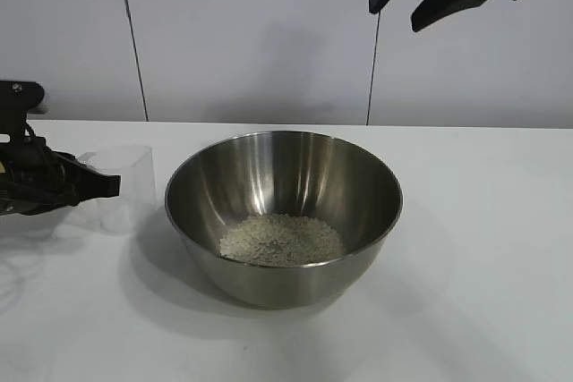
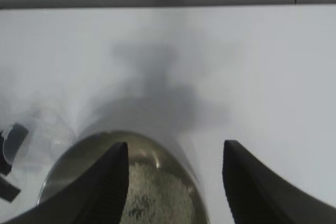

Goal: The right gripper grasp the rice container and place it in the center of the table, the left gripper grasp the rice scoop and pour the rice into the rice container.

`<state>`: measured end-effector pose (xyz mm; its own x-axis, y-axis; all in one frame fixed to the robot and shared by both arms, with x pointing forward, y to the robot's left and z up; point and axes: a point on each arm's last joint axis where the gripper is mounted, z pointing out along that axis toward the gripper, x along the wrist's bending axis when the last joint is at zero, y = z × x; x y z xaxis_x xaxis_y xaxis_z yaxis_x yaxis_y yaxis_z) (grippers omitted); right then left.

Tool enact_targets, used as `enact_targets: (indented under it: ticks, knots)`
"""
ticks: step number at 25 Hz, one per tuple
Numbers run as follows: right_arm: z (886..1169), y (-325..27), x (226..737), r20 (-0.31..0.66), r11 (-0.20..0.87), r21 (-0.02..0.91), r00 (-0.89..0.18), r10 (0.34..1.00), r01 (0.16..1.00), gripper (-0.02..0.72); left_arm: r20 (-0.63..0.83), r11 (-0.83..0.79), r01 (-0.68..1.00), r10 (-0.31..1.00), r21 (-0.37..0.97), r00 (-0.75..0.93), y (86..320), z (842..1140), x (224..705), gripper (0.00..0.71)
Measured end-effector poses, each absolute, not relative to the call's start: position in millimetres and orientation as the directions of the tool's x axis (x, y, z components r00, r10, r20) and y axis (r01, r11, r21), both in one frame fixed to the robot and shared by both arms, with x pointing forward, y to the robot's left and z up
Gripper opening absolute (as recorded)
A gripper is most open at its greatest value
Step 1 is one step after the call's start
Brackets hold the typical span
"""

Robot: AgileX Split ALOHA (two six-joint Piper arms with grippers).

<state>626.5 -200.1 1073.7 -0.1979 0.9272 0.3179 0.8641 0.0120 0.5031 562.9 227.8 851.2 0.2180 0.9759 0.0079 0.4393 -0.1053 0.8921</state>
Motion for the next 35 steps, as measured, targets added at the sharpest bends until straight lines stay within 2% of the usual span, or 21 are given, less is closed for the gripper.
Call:
enact_targets:
  ticks: [3, 7, 10, 12, 13, 15, 20, 25, 31, 35]
  knots:
    - [1063.4, -199.2, 621.5, 0.325, 0.049, 0.411, -0.197, 0.925, 0.910, 0.370, 0.009, -0.106, 0.440, 0.976, 0.891, 0.217, 228.9, 849.6, 558.7, 0.008]
    - [1057.2, -198.7, 622.4, 0.327, 0.057, 0.383, -0.193, 0.925, 0.922, 0.370, 0.019, -0.114, 0.425, 0.975, 0.898, 0.222, 230.4, 848.4, 552.1, 0.042]
    - [1055.6, -198.6, 621.8, 0.328, 0.062, 0.370, -0.192, 0.925, 0.927, 0.370, 0.044, -0.135, 0.394, 0.972, 0.909, 0.232, 231.5, 849.1, 547.4, 0.180]
    - [1055.4, -198.4, 621.3, 0.331, 0.060, 0.364, -0.189, 0.925, 0.930, 0.370, 0.048, -0.139, 0.393, 0.972, 0.909, 0.231, 232.4, 848.3, 544.7, 0.303]
    - [1055.5, -198.3, 621.3, 0.334, 0.056, 0.362, -0.185, 0.924, 0.930, 0.370, 0.048, -0.138, 0.398, 0.972, 0.907, 0.229, 233.0, 847.4, 542.9, 0.346]
    - [1055.6, -198.1, 621.3, 0.338, 0.050, 0.360, -0.180, 0.924, 0.932, 0.370, 0.049, -0.142, 0.409, 0.972, 0.902, 0.228, 234.2, 845.6, 538.5, 0.387]
    - [1055.5, -198.0, 621.0, 0.341, 0.046, 0.356, -0.176, 0.923, 0.933, 0.370, 0.049, -0.152, 0.458, 0.972, 0.876, 0.229, 240.9, 846.5, 510.2, 0.414]
    - [1055.1, -197.9, 619.8, 0.342, 0.052, 0.344, -0.176, 0.923, 0.937, 0.370, 0.047, -0.151, 0.466, 0.973, 0.872, 0.227, 249.1, 864.9, 474.5, 0.415]
    - [1054.9, -197.8, 618.9, 0.345, 0.054, 0.334, -0.175, 0.922, 0.941, 0.370, -0.033, -0.043, 0.379, 0.981, 0.924, 0.192, 253.6, 920.1, 453.9, 0.415]
    - [1054.9, -197.6, 618.6, 0.348, 0.054, 0.331, -0.175, 0.921, 0.942, 0.370, -0.061, -0.030, 0.452, 0.981, 0.891, 0.186, 252.8, 957.3, 453.4, 0.415]
